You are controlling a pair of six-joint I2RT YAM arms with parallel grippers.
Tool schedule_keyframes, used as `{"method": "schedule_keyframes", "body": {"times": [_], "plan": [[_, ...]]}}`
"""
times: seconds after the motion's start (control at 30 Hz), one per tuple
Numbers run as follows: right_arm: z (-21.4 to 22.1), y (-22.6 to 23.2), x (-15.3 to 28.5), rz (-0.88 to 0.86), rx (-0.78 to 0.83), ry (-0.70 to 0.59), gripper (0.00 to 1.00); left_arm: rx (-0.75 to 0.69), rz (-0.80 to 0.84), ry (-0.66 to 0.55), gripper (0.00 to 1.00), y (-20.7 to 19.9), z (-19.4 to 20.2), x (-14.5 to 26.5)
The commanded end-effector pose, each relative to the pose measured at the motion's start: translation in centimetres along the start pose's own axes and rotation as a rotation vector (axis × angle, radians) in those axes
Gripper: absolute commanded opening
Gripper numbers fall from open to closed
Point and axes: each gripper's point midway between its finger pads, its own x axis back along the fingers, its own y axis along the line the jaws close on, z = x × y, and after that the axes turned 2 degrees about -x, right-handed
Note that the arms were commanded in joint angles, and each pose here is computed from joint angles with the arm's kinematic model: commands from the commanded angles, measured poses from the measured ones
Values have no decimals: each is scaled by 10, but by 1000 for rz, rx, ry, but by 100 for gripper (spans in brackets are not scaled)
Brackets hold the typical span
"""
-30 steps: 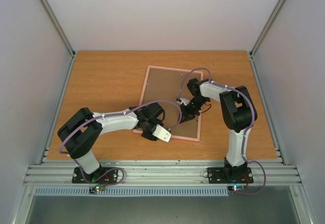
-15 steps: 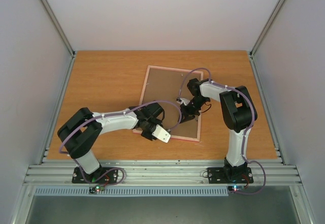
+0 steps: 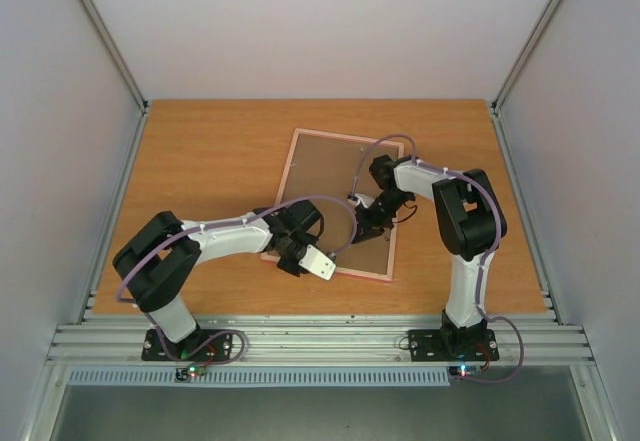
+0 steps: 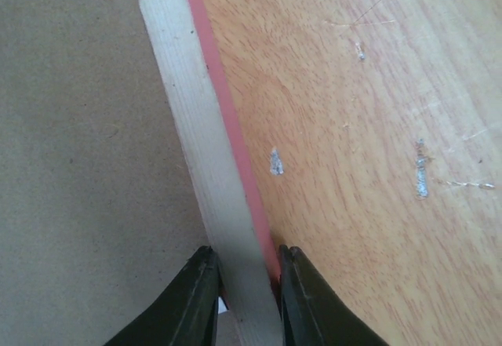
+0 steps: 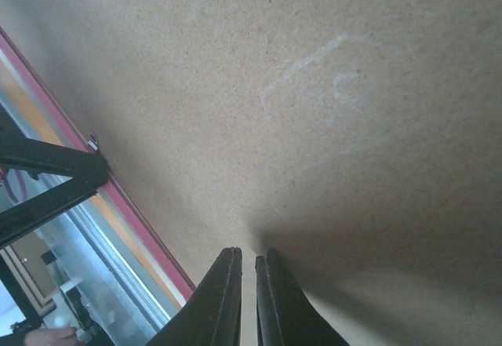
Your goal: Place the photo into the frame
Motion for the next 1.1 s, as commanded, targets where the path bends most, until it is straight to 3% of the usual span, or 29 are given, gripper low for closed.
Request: {"method": "schedule_keyframes", "body": {"times": [0.0, 0.17, 0.33, 0.53, 0.8, 1.07], "plan": [[-9, 12, 15, -27, 53, -72, 10, 60, 159, 4, 19, -44, 3, 4], [-8, 28, 52, 12, 158, -173, 17, 130, 157, 29, 22, -53, 10, 6], [14, 13, 75, 127, 270, -210, 24, 216, 116, 16, 35, -41, 7, 12], [36, 4, 63, 208, 394, -162, 24, 239, 104, 15, 36, -37, 9, 9], [33, -21, 35, 396, 472, -73, 24, 243, 104, 21, 36, -39, 12, 7], [33, -35, 26, 553, 629, 12, 23, 236, 114, 26, 30, -46, 16, 6]]}}
